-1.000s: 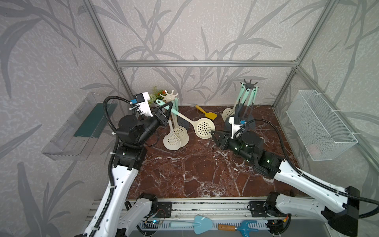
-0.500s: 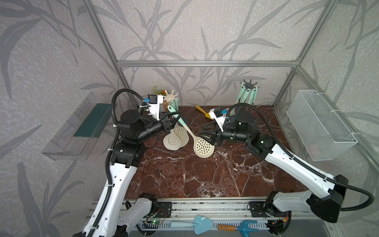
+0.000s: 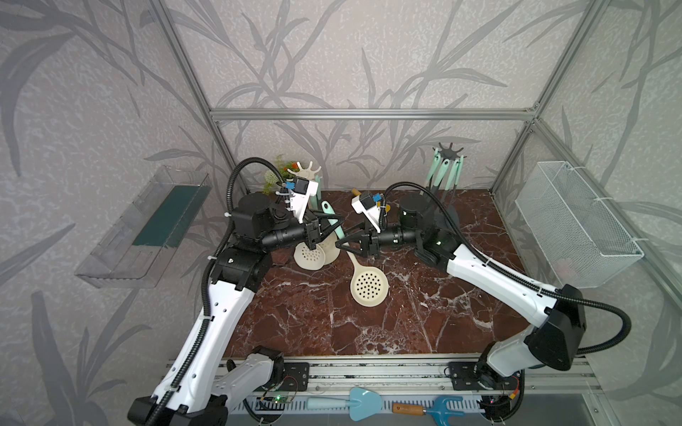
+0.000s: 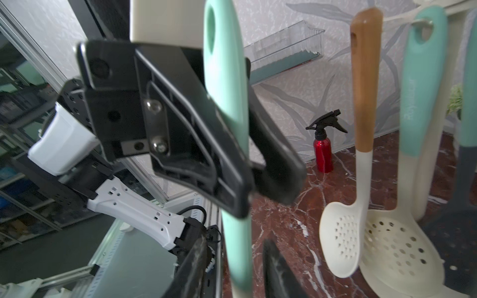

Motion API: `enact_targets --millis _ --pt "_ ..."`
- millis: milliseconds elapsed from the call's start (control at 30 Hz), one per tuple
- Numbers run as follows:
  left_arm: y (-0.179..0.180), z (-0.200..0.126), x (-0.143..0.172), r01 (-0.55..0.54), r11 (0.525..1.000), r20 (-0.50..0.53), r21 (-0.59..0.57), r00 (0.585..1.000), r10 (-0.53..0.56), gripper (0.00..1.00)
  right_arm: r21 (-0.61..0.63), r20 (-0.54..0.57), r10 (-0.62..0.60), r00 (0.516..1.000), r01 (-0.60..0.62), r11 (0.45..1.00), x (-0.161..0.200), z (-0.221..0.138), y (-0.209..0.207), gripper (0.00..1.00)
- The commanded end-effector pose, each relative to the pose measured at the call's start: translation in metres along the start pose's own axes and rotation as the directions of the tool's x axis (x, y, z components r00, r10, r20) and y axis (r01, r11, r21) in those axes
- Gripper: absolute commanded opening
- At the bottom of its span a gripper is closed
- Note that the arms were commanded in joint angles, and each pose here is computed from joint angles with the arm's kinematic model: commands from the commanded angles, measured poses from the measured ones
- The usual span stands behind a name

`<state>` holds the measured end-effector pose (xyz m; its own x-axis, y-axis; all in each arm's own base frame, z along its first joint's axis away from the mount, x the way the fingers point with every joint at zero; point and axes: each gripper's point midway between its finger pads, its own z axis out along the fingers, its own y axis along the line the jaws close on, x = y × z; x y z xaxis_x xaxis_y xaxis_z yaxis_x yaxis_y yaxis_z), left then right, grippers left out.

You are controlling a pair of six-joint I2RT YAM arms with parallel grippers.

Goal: Hang the skimmer on the kitchen utensil rack
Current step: Pick up the skimmer from the center of the board.

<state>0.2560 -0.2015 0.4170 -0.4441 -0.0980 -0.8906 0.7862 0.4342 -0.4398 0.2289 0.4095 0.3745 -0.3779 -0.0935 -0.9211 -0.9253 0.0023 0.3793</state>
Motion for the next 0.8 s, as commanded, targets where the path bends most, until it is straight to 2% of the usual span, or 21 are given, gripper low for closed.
enact_targets --millis 0,67,133,233,333,467,567,667,767 --pt "-0.018 -0.003 -0.013 -0.076 0.996 0.017 0.035 0.997 0.076 0.0 -0.054 0.05 -0.038 0.998 0.041 0.998 -0.021 0.002 0.013 0.12" --pt "-0.014 -0.002 -0.012 -0.072 0.997 0.013 0.015 0.997 0.072 0.0 -0.043 0.06 -0.048 0.997 0.051 0.998 -0.022 0.002 0.011 0.01" --pt "-0.009 -0.003 -0.014 -0.06 0.998 0.02 -0.026 0.998 0.061 0.03 -0.009 0.062 -0.056 0.997 0.056 0.998 -0.021 0.001 0.006 0.0" --pt "-0.006 -0.009 -0.018 -0.042 0.995 0.032 -0.089 0.998 0.045 0.36 0.08 0.074 -0.061 0.995 0.055 0.995 -0.019 -0.005 -0.007 0.0" --pt "0.0 -0.016 -0.017 -0.007 0.988 0.064 -0.153 0.998 0.017 0.5 0.207 0.103 -0.068 0.992 0.046 0.977 -0.02 -0.017 -0.024 0.0" --pt "0.002 -0.019 -0.004 -0.007 0.985 0.068 -0.175 0.997 0.019 0.55 0.413 0.154 -0.076 0.985 0.005 0.911 -0.026 -0.039 -0.051 0.0" --pt "0.005 -0.02 0.006 -0.006 0.976 0.086 -0.218 0.996 0.025 0.55 0.574 0.225 -0.06 0.972 -0.082 0.815 -0.03 -0.063 -0.074 0.0" --pt "0.011 -0.017 0.016 -0.008 0.968 0.095 -0.252 0.995 0.033 0.56 0.653 0.305 -0.045 0.951 -0.174 0.737 -0.034 -0.082 -0.086 0.0" --pt "0.016 -0.009 0.029 -0.02 0.959 0.09 -0.282 0.995 0.047 0.53 0.701 0.343 -0.061 0.937 -0.212 0.681 -0.038 -0.087 -0.084 0.0"
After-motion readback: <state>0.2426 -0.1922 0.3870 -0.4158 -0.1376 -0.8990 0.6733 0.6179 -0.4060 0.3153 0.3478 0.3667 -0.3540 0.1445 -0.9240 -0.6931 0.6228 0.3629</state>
